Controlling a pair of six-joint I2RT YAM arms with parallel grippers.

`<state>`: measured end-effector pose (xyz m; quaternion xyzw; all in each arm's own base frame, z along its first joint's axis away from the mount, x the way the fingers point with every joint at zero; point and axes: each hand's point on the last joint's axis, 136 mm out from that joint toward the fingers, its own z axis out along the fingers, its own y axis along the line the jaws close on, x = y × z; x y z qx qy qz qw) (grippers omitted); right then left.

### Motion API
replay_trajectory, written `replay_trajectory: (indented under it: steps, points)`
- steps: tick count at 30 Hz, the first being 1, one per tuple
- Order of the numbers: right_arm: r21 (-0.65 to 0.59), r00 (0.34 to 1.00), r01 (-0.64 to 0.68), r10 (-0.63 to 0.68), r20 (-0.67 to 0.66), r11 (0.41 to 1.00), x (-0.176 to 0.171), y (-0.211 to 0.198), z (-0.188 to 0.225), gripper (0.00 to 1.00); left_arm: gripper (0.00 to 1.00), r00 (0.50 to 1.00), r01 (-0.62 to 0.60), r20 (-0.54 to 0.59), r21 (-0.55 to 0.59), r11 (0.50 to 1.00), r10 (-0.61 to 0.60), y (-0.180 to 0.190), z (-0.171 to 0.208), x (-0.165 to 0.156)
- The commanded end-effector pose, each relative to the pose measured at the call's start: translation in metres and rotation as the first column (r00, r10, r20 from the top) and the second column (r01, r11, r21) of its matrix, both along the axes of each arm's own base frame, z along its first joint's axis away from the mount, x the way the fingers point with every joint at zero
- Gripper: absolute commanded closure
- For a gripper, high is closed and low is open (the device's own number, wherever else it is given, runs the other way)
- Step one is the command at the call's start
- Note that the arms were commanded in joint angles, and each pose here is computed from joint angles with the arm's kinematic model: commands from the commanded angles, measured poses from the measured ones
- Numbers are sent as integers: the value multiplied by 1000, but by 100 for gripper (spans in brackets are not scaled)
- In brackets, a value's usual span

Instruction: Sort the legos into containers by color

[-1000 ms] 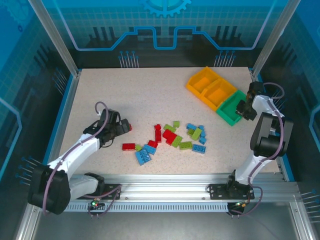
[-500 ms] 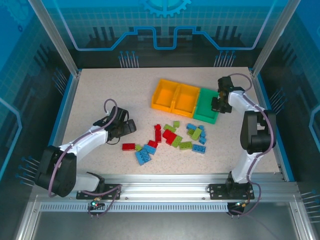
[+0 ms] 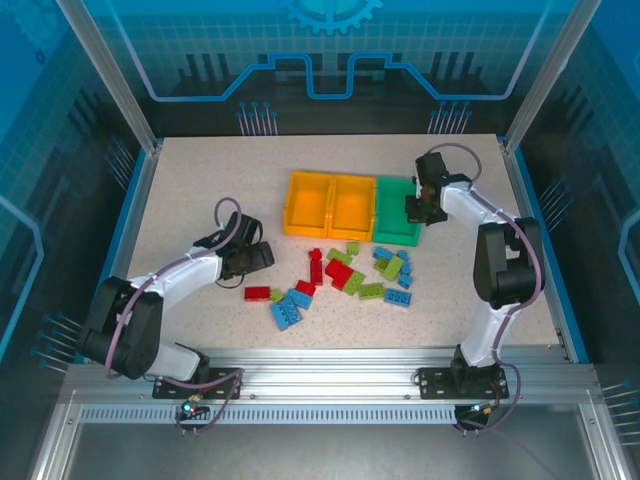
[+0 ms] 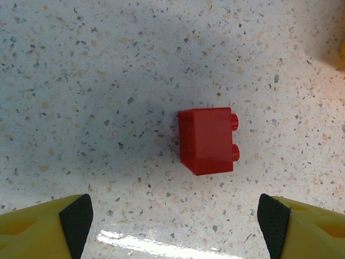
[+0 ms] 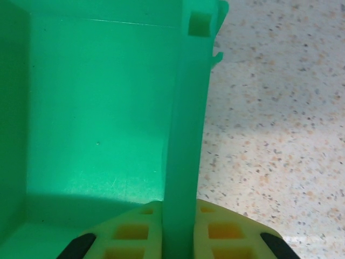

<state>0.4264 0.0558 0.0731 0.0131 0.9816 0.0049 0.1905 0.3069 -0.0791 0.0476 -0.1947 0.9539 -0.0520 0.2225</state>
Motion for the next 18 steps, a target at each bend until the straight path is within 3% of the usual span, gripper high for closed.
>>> replay_trajectory:
  steps: [1,4,9,18]
  points:
    - [-12,997,-62,62,40,998,6,8,6,85,17,1000,-16,12,-10,1000,16,-5,3,10]
    - [-13,997,-60,60,40,998,6,8,6,82,18,1000,-6,4,-4,1000,6,-7,0,15]
    - [-4,998,-40,41,46,999,8,7,11,64,24,1000,-6,-8,25,1000,6,-6,-7,24]
    - [54,995,-13,8,104,998,2,4,41,51,42,1000,1,-28,40,999,0,-9,-19,36]
